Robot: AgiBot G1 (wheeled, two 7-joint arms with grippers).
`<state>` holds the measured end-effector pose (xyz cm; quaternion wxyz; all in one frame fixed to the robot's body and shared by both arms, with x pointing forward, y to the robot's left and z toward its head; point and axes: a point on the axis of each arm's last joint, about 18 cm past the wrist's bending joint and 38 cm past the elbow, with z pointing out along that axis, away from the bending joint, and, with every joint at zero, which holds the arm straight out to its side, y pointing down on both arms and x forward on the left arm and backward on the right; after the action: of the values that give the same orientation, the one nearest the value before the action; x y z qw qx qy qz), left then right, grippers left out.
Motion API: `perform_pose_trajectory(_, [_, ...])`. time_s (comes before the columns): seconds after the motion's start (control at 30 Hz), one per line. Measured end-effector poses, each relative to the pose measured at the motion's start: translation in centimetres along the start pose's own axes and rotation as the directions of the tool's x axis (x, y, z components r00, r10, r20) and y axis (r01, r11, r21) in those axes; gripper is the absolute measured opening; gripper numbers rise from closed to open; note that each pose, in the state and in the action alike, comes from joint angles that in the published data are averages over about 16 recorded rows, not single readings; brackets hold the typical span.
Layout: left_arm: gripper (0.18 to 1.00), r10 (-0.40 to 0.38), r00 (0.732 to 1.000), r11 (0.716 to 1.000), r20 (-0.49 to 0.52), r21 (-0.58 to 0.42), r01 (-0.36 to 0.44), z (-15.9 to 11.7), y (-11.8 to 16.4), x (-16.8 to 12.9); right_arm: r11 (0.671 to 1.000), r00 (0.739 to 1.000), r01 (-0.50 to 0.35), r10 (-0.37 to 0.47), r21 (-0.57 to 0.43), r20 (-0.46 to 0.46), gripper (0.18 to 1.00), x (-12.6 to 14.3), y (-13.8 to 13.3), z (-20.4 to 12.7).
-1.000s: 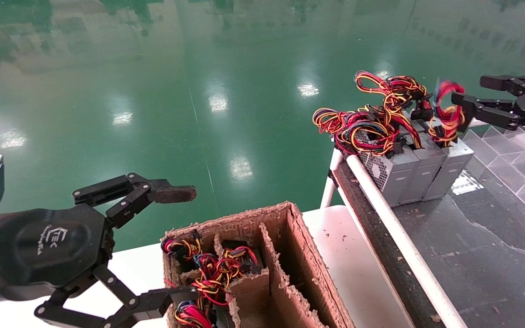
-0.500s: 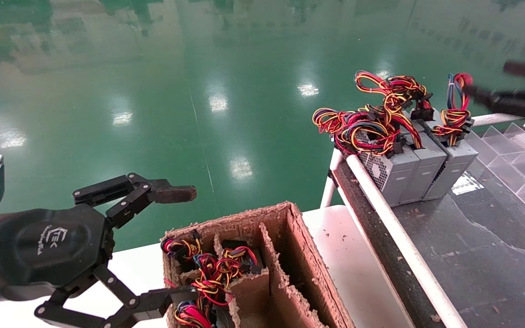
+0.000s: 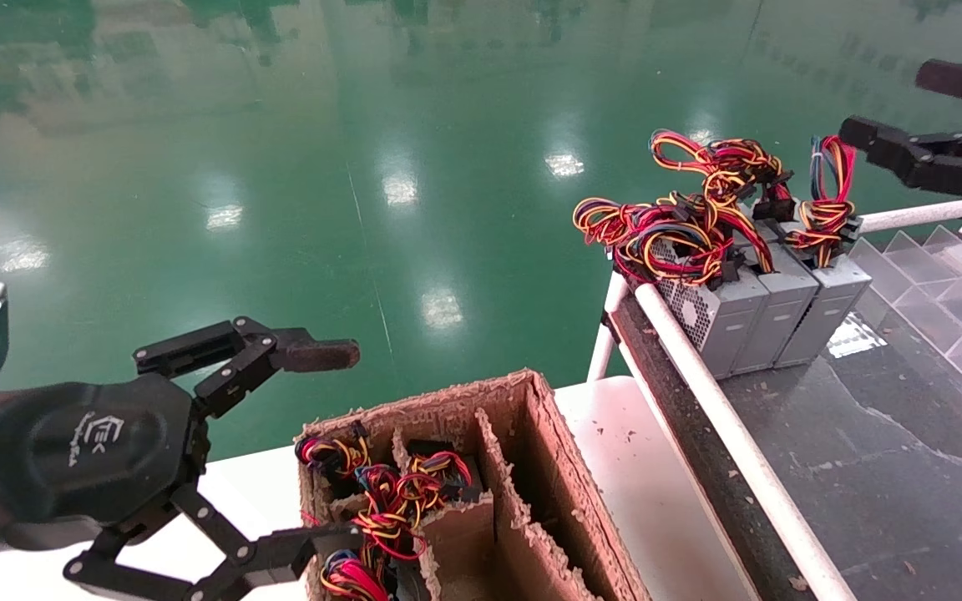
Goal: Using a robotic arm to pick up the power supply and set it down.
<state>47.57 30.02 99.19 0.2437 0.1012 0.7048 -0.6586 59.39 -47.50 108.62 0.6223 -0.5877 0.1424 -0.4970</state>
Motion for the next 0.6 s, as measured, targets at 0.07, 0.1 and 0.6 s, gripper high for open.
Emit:
perform_pose_trajectory(0.07, [1.001,0.0,1.0,1.0,0.0,0.0,0.0,0.0,0.0,0.0,1.0,1.0,0.006,-0.006,0.005,0.021,0.997,-0.5,-0.1,0.1])
perform_pose_trajectory(0.1, [1.001,0.0,1.0,1.0,0.0,0.0,0.0,0.0,0.0,0.0,1.0,0.999,0.009,-0.009,0.008,0.031,0.997,-0.8,-0.1,0.2])
perform_pose_trajectory(0.6, [1.001,0.0,1.0,1.0,0.0,0.0,0.0,0.0,0.0,0.0,0.999,0.975,0.031,-0.04,0.044,0.219,1.001,-6.3,-0.4,0.9])
